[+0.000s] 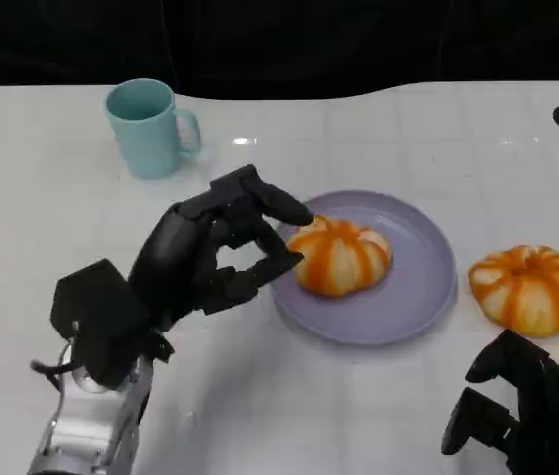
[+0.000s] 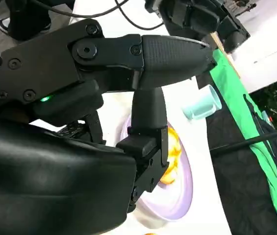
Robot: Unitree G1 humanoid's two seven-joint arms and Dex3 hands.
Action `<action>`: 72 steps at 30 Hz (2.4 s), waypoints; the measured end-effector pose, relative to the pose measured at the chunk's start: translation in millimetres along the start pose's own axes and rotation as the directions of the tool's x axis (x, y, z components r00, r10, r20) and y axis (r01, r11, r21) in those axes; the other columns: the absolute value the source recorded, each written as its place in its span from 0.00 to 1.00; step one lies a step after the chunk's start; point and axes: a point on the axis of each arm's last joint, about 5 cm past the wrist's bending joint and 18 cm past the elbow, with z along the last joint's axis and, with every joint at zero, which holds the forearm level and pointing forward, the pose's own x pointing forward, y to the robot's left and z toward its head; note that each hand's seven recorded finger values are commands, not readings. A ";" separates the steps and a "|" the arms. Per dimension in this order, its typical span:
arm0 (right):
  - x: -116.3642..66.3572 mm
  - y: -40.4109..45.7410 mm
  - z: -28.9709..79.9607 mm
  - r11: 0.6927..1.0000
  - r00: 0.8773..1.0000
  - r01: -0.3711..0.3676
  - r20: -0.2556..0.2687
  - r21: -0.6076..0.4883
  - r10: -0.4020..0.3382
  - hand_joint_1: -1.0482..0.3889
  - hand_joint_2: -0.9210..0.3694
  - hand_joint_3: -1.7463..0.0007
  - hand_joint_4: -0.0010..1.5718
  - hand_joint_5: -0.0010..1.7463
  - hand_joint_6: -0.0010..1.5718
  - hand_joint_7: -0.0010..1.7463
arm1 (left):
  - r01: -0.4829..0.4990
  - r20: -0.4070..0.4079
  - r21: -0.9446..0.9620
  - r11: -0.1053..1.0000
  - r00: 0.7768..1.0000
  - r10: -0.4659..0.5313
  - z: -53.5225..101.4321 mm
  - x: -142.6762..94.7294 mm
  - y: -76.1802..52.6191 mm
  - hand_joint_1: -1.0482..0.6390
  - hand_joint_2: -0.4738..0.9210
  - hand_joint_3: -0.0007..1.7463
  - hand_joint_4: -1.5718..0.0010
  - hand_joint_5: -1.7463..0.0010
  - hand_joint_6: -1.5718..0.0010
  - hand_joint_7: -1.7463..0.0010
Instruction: Grasp the bread from the table and place it into the plate.
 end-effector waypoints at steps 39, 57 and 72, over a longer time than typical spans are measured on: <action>-0.2 3.1 1.7 1.000 1.000 -0.011 -0.002 0.004 0.011 0.38 0.00 0.72 0.41 1.00 0.28 0.96 | -0.054 -0.144 -0.492 0.869 0.989 -0.021 1.6 -61.3 -2.0 0.26 1.00 0.16 0.50 0.00 0.68 0.00; -0.5 3.7 2.6 1.000 1.000 -0.013 0.001 0.000 0.013 0.38 0.00 0.70 0.39 1.00 0.27 0.97 | -0.126 -0.213 -0.541 0.831 0.977 0.009 -5.9 -87.9 -2.5 0.27 1.00 0.20 0.52 0.00 0.68 0.00; -1.9 4.0 2.8 1.000 1.000 -0.018 0.005 -0.007 0.018 0.37 0.00 0.72 0.40 1.00 0.27 0.96 | -0.235 -0.301 -0.558 0.796 0.951 0.070 -6.8 -102.4 -13.5 0.27 1.00 0.20 0.52 0.00 0.69 0.00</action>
